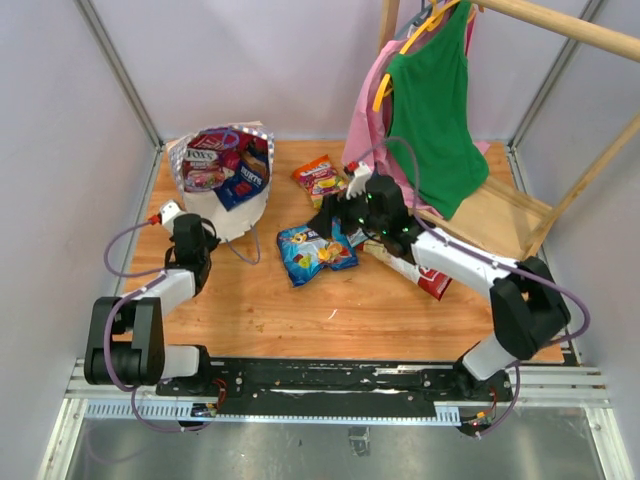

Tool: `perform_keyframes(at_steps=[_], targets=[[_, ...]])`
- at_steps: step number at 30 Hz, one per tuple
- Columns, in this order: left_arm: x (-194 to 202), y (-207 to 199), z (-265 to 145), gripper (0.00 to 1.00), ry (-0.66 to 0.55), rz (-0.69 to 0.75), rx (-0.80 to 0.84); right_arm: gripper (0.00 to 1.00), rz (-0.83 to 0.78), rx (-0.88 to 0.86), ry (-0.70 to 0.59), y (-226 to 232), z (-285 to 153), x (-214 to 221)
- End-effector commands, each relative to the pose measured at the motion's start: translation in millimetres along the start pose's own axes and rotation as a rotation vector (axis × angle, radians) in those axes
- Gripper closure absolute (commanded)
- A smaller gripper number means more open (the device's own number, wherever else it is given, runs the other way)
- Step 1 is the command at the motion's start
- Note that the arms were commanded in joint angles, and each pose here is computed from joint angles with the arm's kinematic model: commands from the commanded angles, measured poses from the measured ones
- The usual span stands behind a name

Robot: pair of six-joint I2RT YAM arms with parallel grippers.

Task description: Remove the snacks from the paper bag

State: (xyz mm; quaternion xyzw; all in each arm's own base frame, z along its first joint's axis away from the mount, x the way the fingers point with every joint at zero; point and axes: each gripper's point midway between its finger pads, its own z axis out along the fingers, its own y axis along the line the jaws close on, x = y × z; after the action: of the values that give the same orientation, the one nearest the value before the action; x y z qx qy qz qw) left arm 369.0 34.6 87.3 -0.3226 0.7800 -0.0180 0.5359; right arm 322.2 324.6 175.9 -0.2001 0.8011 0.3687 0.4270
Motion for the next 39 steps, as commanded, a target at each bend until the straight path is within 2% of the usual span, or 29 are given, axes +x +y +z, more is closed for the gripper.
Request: perform_keyframes(at_steps=[1, 2, 8, 12, 15, 22, 35, 37, 39], targets=[[12, -8, -7, 0.78, 0.009, -0.086, 0.066, 0.06, -0.054, 0.031, -0.109, 25, 30, -57], [15, -9, -8, 0.78, 0.015, -0.086, 0.074, 0.00, -0.075, 0.056, -0.121, 28, 38, -64], [31, -5, -8, 0.78, 0.050, -0.095, 0.083, 0.01, -0.120, 0.210, -0.151, 16, 87, -85], [34, -3, -11, 0.78, 0.049, -0.102, 0.089, 0.00, -0.149, 0.196, -0.167, 14, 117, -81], [34, -4, -12, 0.78, 0.047, -0.102, 0.094, 0.06, -0.159, 0.155, -0.146, 17, 137, -67], [41, -1, -12, 0.78, 0.062, -0.108, 0.095, 0.14, -0.167, 0.175, -0.181, 19, 154, -72], [42, -1, -14, 0.78, 0.062, -0.109, 0.101, 0.46, -0.153, 0.254, -0.214, 2, 180, -69], [43, -1, -14, 0.78, 0.065, -0.109, 0.102, 0.56, -0.149, 0.254, -0.211, -1, 180, -64], [45, -1, -13, 0.78, 0.070, -0.111, 0.101, 0.71, -0.141, 0.270, -0.206, -6, 179, -60]])
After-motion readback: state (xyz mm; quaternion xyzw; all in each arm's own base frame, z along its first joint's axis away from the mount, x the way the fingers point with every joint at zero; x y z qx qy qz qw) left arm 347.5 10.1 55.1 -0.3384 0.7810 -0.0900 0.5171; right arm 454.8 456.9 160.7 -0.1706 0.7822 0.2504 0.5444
